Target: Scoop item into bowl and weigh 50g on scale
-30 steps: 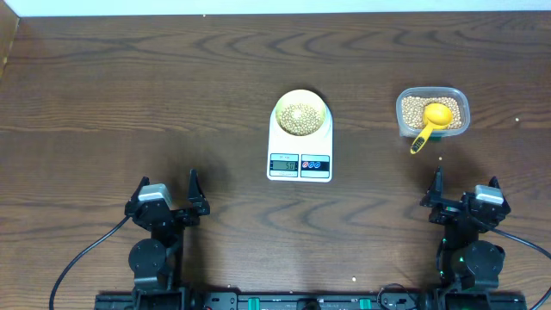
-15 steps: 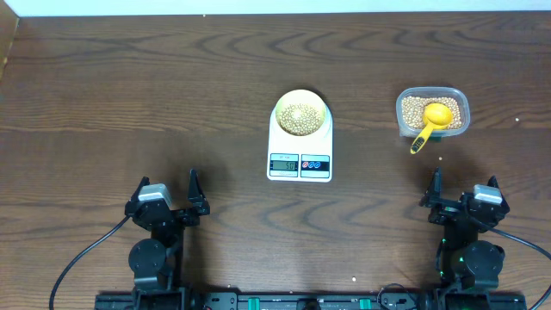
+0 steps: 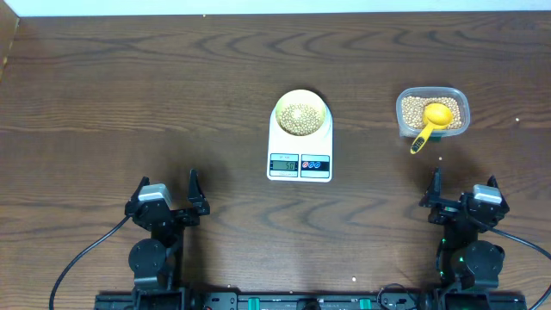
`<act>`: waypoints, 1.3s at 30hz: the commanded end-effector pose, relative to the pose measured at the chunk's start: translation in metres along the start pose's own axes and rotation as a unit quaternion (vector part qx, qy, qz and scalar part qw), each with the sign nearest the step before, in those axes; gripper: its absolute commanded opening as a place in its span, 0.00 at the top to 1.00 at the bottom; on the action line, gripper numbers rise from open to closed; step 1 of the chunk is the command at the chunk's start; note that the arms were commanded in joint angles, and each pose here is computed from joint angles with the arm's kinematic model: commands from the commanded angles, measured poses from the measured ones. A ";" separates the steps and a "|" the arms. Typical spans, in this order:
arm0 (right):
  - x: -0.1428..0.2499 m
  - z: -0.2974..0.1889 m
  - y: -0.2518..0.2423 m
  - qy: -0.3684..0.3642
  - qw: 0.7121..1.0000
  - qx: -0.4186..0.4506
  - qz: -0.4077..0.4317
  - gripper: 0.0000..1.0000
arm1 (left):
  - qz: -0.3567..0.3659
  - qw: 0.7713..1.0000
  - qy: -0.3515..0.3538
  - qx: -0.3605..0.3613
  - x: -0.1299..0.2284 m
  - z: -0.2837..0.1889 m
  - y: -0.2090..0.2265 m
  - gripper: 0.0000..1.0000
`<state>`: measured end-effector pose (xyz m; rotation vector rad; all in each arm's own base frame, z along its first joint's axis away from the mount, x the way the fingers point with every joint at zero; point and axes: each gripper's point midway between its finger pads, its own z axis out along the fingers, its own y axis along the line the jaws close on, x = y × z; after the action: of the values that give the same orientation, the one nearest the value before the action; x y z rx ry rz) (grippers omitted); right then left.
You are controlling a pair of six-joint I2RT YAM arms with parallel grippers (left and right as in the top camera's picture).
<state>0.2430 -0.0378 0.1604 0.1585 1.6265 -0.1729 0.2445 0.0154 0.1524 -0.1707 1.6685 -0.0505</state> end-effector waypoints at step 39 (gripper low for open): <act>0.004 -0.002 0.023 0.007 0.997 -0.072 0.005 0.01 | 0.009 1.000 0.022 -0.020 0.015 0.001 0.008 0.02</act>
<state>0.2461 -0.0139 0.1567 0.0469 1.6465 -0.0527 0.2445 0.0154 0.1524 -0.1707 1.6681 -0.0505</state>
